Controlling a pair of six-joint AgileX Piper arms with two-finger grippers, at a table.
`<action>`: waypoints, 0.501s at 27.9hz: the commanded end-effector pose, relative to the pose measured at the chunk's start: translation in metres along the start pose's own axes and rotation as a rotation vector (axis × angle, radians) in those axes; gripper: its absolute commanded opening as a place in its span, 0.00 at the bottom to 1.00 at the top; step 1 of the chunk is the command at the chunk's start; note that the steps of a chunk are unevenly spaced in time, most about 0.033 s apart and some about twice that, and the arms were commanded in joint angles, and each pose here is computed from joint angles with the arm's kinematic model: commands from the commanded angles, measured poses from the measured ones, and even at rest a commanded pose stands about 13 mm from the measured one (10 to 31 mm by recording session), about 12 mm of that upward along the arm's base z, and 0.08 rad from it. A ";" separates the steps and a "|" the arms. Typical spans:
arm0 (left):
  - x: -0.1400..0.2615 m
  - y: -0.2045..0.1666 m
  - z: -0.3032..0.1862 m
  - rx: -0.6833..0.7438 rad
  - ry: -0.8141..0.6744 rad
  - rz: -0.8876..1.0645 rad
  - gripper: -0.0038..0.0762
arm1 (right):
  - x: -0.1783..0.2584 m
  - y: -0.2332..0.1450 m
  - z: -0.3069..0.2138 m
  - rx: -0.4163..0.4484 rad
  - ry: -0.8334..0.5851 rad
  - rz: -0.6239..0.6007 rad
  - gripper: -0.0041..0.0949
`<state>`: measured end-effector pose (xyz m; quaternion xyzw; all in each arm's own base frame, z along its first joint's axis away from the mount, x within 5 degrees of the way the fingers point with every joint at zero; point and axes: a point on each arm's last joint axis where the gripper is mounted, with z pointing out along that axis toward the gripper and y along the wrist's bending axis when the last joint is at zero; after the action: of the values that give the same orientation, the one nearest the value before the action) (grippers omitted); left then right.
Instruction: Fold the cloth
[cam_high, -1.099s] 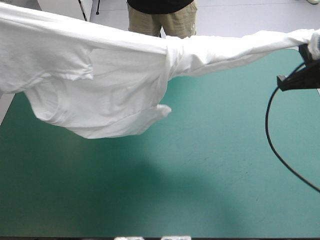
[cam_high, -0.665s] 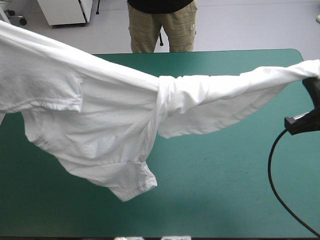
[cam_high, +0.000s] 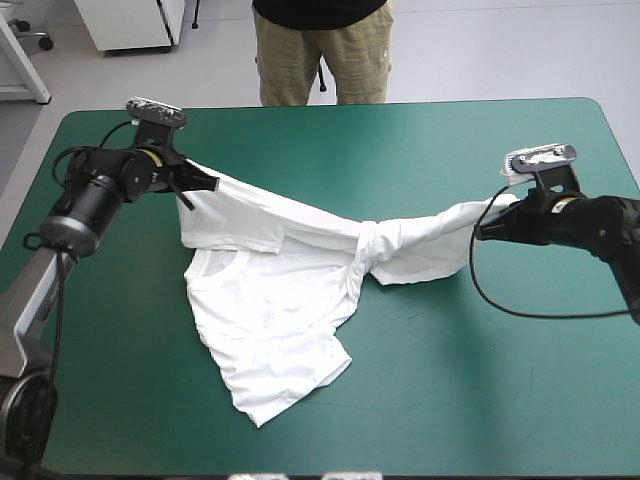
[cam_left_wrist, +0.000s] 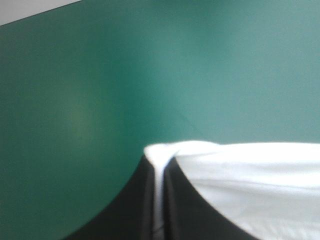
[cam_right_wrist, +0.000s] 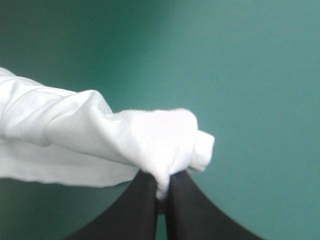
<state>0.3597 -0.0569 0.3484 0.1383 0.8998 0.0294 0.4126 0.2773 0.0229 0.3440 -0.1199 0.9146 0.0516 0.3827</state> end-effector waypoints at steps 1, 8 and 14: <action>-0.024 0.000 0.011 -0.006 -0.229 -0.047 0.04 | -0.022 -0.015 0.023 0.089 -0.173 -0.004 0.04; -0.042 -0.003 0.059 0.019 -0.230 -0.082 0.07 | -0.040 -0.032 0.072 0.159 -0.271 -0.005 0.05; -0.049 -0.006 0.083 0.059 -0.163 -0.117 0.50 | -0.047 -0.041 0.098 0.151 -0.206 -0.005 0.30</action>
<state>0.4521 -0.0783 0.2904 0.1098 0.8960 -0.0141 0.4301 0.3795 0.0170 0.2818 -0.0942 0.8967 0.0082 0.4325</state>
